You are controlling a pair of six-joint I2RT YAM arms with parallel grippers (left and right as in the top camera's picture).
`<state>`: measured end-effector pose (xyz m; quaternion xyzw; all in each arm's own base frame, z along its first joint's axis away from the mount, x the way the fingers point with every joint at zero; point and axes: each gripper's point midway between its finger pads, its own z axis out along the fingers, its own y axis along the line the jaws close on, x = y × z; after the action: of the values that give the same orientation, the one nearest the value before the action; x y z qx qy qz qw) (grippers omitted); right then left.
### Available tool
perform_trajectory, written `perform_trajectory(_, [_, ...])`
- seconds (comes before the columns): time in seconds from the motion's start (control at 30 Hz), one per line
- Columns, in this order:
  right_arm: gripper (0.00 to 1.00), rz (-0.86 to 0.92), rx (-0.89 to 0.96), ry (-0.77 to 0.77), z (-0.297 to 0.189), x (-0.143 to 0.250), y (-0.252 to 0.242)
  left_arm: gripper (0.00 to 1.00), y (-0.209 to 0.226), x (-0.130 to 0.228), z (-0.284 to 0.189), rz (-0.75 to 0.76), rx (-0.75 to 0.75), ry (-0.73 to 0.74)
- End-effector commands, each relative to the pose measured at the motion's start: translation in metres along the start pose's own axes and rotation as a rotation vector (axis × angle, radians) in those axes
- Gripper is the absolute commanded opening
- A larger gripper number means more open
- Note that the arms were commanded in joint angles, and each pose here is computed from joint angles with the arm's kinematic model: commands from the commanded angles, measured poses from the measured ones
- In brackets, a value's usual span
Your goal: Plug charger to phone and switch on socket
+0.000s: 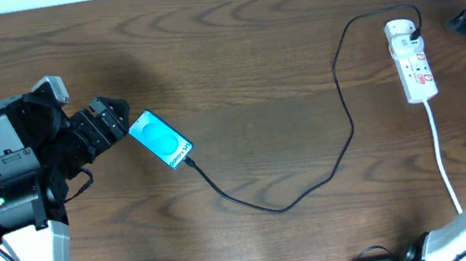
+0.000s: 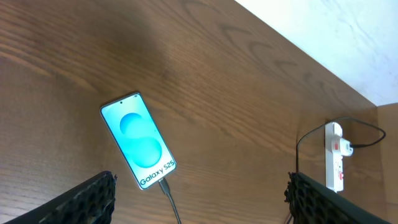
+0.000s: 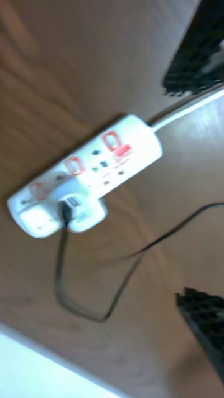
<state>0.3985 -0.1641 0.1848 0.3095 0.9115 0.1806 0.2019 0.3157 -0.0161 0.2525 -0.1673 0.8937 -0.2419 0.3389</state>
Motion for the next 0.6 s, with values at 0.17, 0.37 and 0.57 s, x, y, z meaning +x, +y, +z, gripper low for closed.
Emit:
perform_trajectory(0.17, [0.99, -0.284, -0.012, 0.232, 0.04, -0.001, -0.008, 0.88, 0.0, -0.001, -0.002, -0.015, -0.004, -0.005])
perform_trajectory(0.37, [0.99, -0.32, 0.01, 0.335, 0.071, 0.01, -0.026, 0.89, 0.0, -0.001, -0.002, -0.015, -0.004, -0.006])
perform_trajectory(0.57, [0.99, -0.395, -0.054, 0.366, 0.099, 0.015, -0.016, 0.89, 0.0, -0.001, -0.002, -0.017, -0.005, -0.006])
